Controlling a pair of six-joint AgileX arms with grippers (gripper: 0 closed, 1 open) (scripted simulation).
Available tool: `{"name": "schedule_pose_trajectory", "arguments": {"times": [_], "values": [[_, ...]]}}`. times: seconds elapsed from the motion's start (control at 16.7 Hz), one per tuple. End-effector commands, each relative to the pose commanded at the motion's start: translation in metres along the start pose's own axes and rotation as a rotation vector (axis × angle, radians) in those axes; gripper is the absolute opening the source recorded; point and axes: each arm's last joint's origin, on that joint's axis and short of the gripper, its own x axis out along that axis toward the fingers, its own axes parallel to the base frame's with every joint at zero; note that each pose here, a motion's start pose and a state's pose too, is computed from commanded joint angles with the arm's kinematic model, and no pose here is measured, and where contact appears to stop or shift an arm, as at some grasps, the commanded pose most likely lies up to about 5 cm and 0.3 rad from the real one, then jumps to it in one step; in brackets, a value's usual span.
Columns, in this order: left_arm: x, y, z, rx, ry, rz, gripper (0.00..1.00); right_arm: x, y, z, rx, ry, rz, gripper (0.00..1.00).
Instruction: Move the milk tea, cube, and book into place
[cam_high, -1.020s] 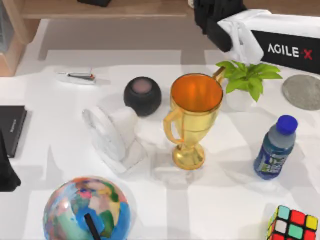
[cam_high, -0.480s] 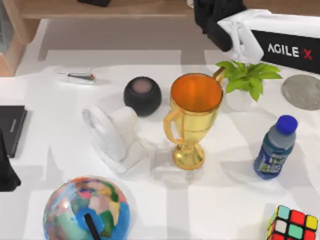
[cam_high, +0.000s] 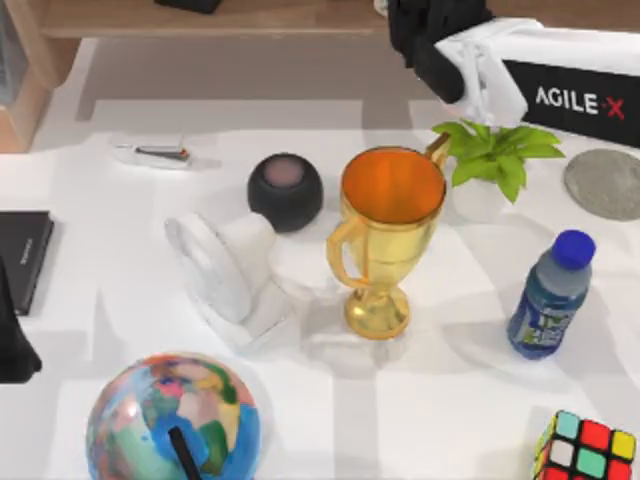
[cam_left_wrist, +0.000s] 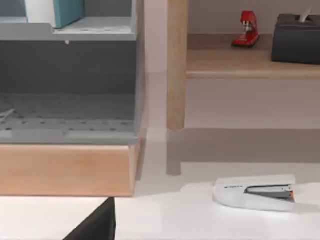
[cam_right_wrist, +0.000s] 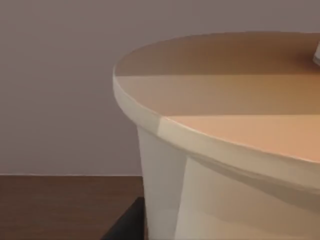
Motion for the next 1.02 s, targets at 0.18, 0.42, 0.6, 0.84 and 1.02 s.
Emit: {"name": "schedule_pose_trajectory", "arguments": {"times": [0.18,0.42,0.6,0.84,1.02], "values": [[0.000,0.000,0.000,0.000,0.000,0.000,1.00,-0.002,0.002,0.002,0.003,-0.003,0.004,0.00],[0.000,0.000,0.000,0.000,0.000,0.000,1.00,-0.027,0.004,0.006,0.001,-0.001,0.006,0.00],[0.000,0.000,0.000,0.000,0.000,0.000,1.00,-0.058,0.002,0.004,-0.009,0.014,0.005,0.00],[0.000,0.000,0.000,0.000,0.000,0.000,1.00,-0.081,0.001,0.011,0.003,-0.002,0.004,0.00],[0.000,0.000,0.000,0.000,0.000,0.000,1.00,-0.079,-0.001,0.010,0.002,0.001,0.001,0.00]]}}
